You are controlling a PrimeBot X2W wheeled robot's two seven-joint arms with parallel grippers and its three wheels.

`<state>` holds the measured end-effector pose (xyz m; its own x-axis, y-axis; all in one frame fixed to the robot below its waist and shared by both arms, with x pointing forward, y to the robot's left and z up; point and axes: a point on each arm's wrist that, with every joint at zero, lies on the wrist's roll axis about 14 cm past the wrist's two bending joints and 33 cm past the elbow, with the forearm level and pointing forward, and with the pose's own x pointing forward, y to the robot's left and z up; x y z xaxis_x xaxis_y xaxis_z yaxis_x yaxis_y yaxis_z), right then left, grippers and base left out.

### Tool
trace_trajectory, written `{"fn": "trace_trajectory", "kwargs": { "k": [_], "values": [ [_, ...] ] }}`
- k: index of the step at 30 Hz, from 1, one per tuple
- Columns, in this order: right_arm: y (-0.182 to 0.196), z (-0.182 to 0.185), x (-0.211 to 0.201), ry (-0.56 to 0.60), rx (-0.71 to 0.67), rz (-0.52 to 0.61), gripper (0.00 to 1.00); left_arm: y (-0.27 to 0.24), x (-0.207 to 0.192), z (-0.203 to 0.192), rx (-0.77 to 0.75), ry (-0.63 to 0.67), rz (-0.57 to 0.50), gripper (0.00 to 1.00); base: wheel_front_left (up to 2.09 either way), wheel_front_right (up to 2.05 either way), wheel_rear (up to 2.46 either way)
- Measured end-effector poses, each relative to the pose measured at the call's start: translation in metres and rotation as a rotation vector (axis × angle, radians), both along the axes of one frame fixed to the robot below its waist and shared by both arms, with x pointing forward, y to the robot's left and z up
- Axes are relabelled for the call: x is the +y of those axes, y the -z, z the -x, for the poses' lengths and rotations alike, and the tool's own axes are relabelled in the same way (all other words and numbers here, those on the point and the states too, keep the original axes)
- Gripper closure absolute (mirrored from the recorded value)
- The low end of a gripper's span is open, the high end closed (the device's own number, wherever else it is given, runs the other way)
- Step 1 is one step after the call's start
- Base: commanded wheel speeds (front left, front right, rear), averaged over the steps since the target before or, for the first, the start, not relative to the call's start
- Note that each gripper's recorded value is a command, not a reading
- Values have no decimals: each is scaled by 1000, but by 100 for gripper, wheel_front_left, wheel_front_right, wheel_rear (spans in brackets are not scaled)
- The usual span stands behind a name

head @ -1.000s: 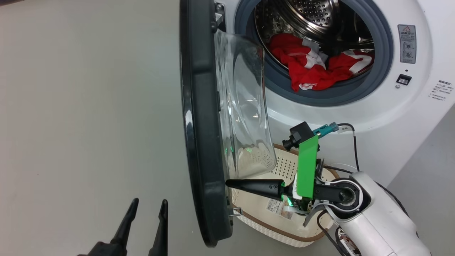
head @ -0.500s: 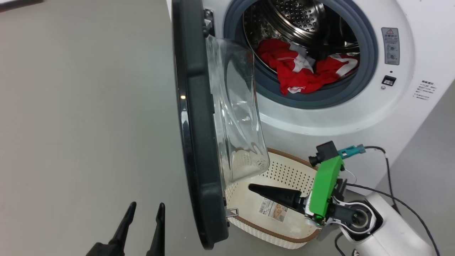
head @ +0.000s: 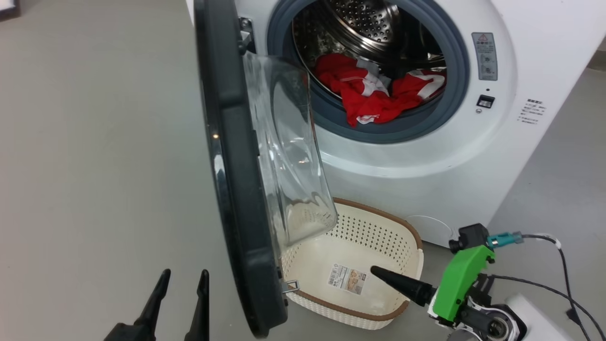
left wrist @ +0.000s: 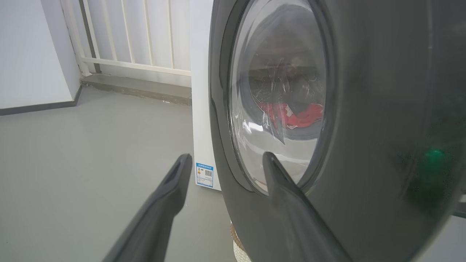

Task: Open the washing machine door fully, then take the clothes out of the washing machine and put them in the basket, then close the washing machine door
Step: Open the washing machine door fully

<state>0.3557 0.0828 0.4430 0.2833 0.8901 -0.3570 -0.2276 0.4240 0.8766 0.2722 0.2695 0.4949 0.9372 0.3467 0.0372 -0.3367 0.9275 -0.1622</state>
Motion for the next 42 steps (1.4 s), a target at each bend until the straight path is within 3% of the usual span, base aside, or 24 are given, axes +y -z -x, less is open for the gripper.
{"fn": "trace_trajectory", "kwargs": {
  "k": [9, 15, 23, 31, 37, 42],
  "values": [
    [16, -15, -44, 175, -120, 83, 0, 0, -1, -3, -4, 13, 0, 0, 0, 0, 0],
    [22, -20, -67, 234, -233, 152, 0, 4, -2, -1, 6, 15, 5, 0, 0, 0, 0],
    [29, -24, -98, 293, -446, 260, 0, 7, -3, 3, 13, 15, 9, 0, 0, 0, 0],
    [32, -24, -107, 275, -616, 328, 0, 9, -3, 3, 19, 15, 11, 0, 0, 0, 0],
    [-5, -56, -118, 366, -780, 325, 0, 11, -2, 2, 27, 15, 10, 0, 0, 0, 0],
    [-11, -48, -122, 401, -846, 338, 0, 11, -1, 2, 30, 12, 10, 0, 0, 0, 0]
  ]
}}
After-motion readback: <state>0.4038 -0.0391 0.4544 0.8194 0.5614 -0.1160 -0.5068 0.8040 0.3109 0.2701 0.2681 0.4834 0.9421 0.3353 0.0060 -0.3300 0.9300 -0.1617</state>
